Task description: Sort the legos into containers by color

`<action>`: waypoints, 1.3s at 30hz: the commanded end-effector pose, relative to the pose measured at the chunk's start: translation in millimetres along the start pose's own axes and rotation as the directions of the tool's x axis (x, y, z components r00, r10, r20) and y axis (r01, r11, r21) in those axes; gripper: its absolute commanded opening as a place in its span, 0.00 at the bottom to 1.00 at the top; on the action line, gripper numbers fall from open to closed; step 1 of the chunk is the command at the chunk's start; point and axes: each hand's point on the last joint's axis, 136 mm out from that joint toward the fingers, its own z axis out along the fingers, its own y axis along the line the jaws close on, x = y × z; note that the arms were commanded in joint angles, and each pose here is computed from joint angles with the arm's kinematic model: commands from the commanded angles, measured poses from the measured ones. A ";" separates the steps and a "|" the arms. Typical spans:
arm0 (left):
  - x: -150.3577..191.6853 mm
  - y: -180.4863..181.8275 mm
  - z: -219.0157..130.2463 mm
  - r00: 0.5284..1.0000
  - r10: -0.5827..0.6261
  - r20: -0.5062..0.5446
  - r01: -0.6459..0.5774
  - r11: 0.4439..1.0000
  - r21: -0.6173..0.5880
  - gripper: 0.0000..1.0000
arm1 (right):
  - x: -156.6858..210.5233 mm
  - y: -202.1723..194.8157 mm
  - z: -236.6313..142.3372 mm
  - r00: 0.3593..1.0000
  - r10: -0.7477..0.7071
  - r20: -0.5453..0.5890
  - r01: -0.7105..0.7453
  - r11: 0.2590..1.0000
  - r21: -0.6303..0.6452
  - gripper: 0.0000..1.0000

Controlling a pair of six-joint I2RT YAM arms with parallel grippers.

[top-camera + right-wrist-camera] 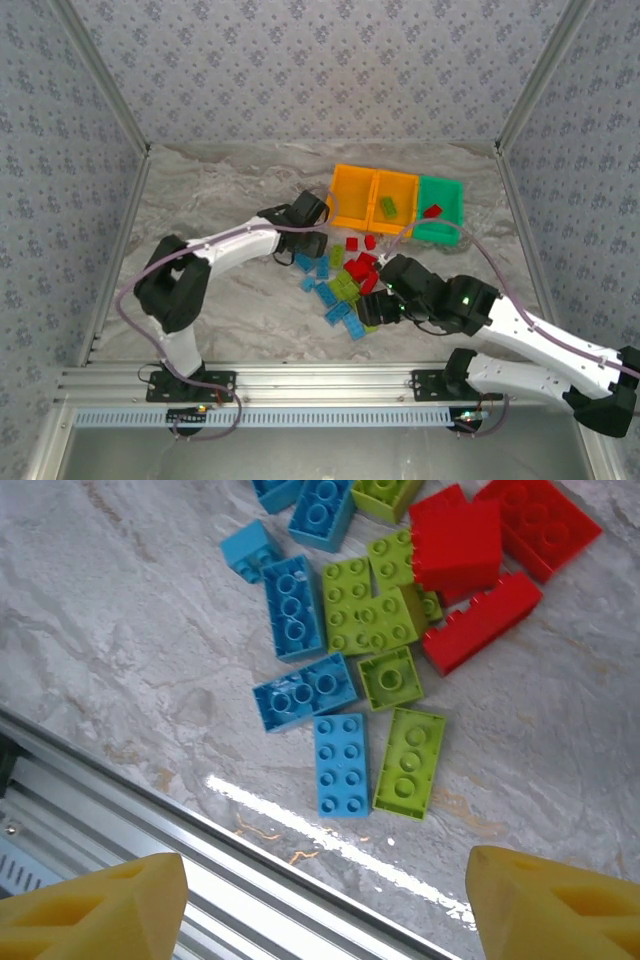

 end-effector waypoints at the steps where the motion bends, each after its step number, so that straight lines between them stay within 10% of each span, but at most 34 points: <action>1: -19.9 -9.6 12.7 1.000 0.014 0.010 -0.015 0.999 0.038 0.62 | 2.5 -8.8 -2.6 0.998 0.063 0.025 -0.064 0.998 0.026 0.78; 12: -16.8 -10.4 58.2 0.998 0.042 -0.055 -0.040 0.999 0.034 0.56 | 11.6 -12.3 -1.2 0.992 0.123 0.028 -0.123 0.992 0.011 0.78; 19: -14.7 -13.5 58.9 0.997 0.045 -0.066 -0.042 0.998 0.048 0.32 | 6.2 -23.0 -18.0 0.975 0.186 0.125 -0.187 0.982 0.000 0.78; 30: -96.8 -46.6 -72.4 0.947 0.024 0.321 -0.063 0.992 0.113 0.27 | 0.1 -30.9 -30.9 0.946 0.236 0.222 -0.233 0.972 -0.040 0.78; 39: -164.4 -64.0 -21.4 0.922 0.007 0.387 -0.029 0.998 0.051 0.24 | -0.9 -22.1 -29.3 0.945 0.251 0.211 -0.238 0.968 -0.085 0.79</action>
